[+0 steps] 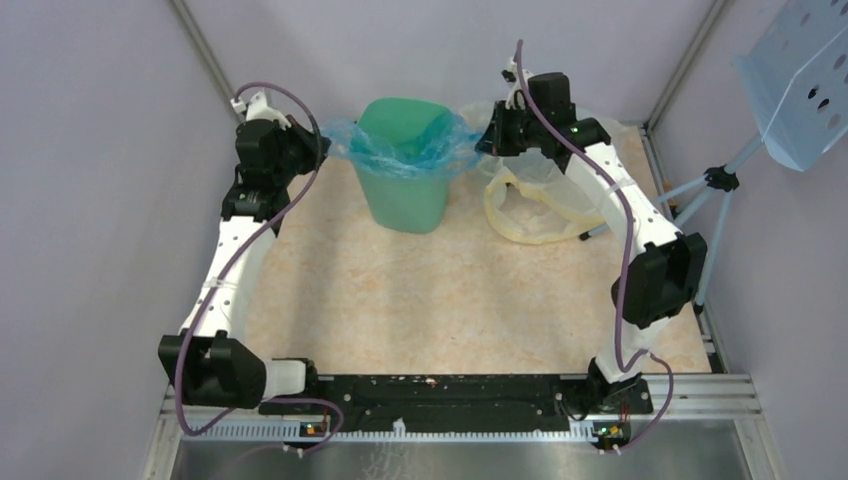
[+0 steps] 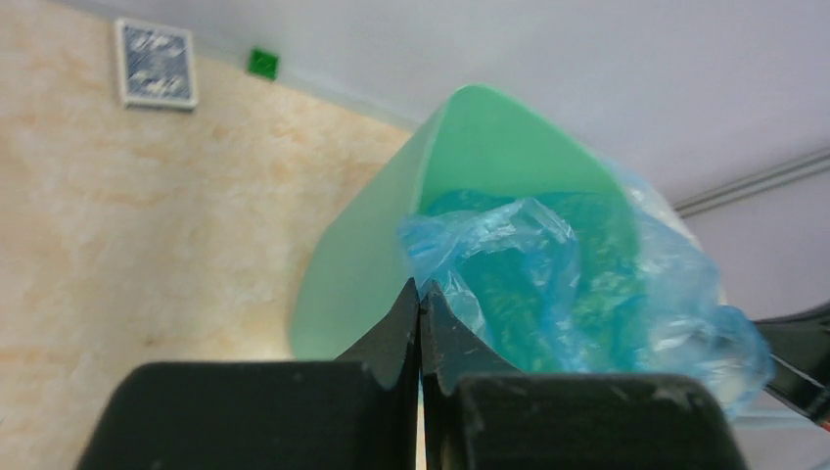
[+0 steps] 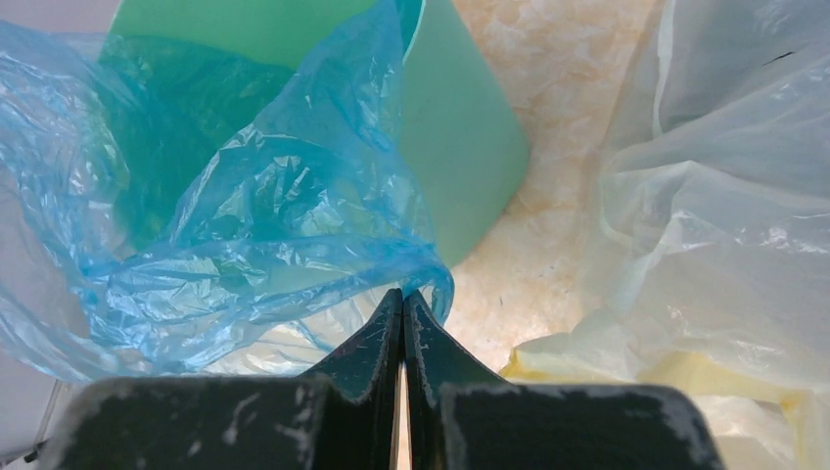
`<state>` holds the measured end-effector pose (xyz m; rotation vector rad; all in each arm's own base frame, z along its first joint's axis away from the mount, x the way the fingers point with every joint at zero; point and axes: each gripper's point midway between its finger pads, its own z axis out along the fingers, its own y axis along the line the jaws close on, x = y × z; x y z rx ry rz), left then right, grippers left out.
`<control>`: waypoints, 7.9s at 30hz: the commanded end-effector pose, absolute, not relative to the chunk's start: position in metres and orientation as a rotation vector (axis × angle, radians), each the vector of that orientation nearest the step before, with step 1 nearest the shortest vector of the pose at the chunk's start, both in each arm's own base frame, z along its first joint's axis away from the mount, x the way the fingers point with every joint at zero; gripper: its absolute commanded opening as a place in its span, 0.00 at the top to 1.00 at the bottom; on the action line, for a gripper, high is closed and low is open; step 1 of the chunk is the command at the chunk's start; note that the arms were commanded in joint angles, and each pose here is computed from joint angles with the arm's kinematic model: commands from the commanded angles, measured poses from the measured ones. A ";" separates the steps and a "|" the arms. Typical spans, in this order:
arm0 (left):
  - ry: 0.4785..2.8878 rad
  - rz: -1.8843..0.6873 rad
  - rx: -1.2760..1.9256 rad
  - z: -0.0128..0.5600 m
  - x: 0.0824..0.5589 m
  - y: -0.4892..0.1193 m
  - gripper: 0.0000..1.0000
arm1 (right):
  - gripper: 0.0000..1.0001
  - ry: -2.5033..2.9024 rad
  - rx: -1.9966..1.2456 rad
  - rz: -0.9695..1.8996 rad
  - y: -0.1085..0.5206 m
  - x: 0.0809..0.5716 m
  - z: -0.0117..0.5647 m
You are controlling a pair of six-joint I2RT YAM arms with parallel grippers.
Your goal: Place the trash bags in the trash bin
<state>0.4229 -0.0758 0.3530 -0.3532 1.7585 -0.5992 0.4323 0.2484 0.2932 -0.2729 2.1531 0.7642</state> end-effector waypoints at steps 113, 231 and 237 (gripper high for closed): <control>2.143 -0.851 -0.274 0.254 0.222 -0.099 0.01 | 0.99 2.338 -0.628 0.484 0.238 0.348 0.302; 2.353 -0.089 0.677 0.270 0.225 -0.337 0.49 | 1.00 2.399 -0.412 0.599 0.207 0.252 0.269; 2.317 -0.080 0.627 0.284 0.229 -0.326 0.74 | 1.00 2.401 -0.411 0.588 0.206 0.252 0.268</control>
